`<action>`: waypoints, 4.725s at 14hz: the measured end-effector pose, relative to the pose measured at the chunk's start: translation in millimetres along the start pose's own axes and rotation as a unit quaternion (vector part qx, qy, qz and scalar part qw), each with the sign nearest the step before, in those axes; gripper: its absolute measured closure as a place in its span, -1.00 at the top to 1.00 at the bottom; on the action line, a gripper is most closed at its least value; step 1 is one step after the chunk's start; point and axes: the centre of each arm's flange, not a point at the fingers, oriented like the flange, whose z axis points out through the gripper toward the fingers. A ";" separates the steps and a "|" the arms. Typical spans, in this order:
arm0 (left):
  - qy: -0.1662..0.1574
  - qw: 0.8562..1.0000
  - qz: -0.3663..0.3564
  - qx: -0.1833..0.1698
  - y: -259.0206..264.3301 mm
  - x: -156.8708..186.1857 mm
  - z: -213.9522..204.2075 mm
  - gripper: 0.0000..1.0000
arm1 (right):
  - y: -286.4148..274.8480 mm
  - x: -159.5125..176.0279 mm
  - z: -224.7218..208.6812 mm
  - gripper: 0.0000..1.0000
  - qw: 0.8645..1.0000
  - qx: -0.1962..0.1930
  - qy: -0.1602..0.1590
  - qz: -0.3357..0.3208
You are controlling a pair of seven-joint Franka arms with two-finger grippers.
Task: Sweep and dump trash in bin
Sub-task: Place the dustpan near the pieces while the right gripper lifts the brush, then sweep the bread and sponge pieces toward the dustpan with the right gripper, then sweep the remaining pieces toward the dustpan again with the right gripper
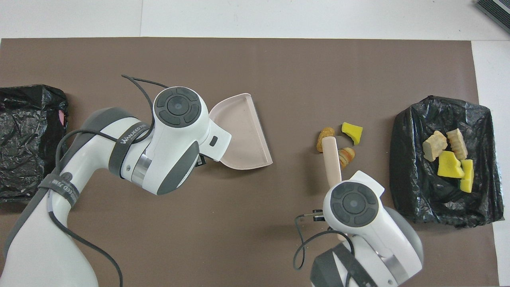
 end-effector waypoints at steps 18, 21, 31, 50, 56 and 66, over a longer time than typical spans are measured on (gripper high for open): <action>-0.026 0.997 0.072 -0.004 36.8 28.2 19.2 -0.38 | 94.9 89.6 56.4 -0.46 0.996 0.002 -0.003 -0.086; -0.030 0.997 0.072 -0.009 39.5 24.6 24.3 -0.38 | 85.9 85.7 59.5 -0.46 0.994 0.060 -0.016 -0.092; -0.039 0.997 0.070 -0.017 45.9 12.6 32.2 -0.38 | 50.9 86.3 67.1 -0.46 0.952 0.291 -0.094 -0.030; -0.036 0.997 0.070 -0.014 48.8 7.7 35.0 -0.38 | 12.3 74.0 27.5 -0.46 0.829 0.534 -0.155 -0.060; -0.032 0.997 0.069 -0.011 48.3 6.8 37.0 -0.38 | 73.9 72.7 8.5 -0.46 0.907 0.393 -0.116 -0.098; -0.022 0.997 0.072 -0.003 53.3 3.8 42.0 -0.38 | 142.5 65.5 18.4 -0.46 0.982 0.134 -0.114 -0.074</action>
